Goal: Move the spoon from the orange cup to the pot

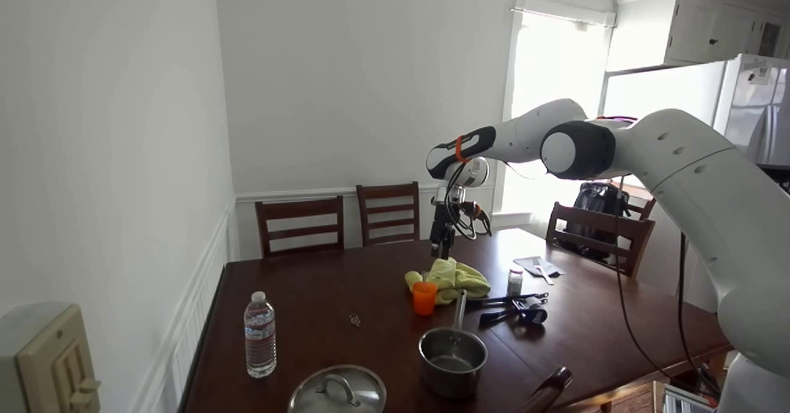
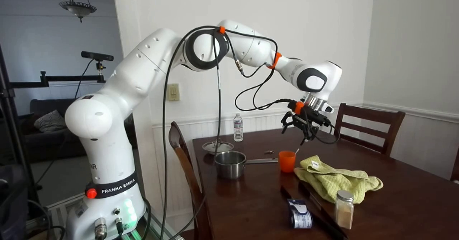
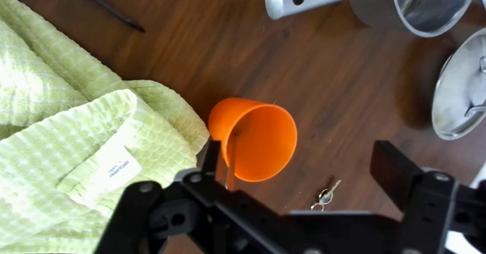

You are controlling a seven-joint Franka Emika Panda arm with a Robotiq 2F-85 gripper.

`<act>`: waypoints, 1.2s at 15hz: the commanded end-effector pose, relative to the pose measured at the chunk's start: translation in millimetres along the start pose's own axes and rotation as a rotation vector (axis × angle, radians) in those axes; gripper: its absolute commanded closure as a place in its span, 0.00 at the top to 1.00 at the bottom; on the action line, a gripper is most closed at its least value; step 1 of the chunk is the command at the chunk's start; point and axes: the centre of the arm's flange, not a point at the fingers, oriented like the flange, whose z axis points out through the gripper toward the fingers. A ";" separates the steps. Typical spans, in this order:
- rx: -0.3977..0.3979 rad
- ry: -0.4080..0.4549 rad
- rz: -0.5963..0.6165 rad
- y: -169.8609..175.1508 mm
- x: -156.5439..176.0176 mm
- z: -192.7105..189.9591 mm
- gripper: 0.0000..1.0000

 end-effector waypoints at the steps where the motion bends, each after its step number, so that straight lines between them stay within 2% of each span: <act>1: 0.069 -0.006 -0.189 20.2 8.0 8.5 1.00; 5: 0.123 -0.044 -0.374 44.8 19.6 15.6 1.00; 6: 0.139 -0.048 -0.380 46.6 21.0 18.1 1.00; 7: 0.093 -0.046 -0.325 22.6 -2.4 26.8 1.00; 11: 0.112 -0.052 -0.359 29.2 1.0 32.4 1.00; 13: 0.102 0.007 -0.393 37.2 4.1 34.6 1.00; 18: 0.060 0.081 -0.463 50.6 13.5 39.3 1.00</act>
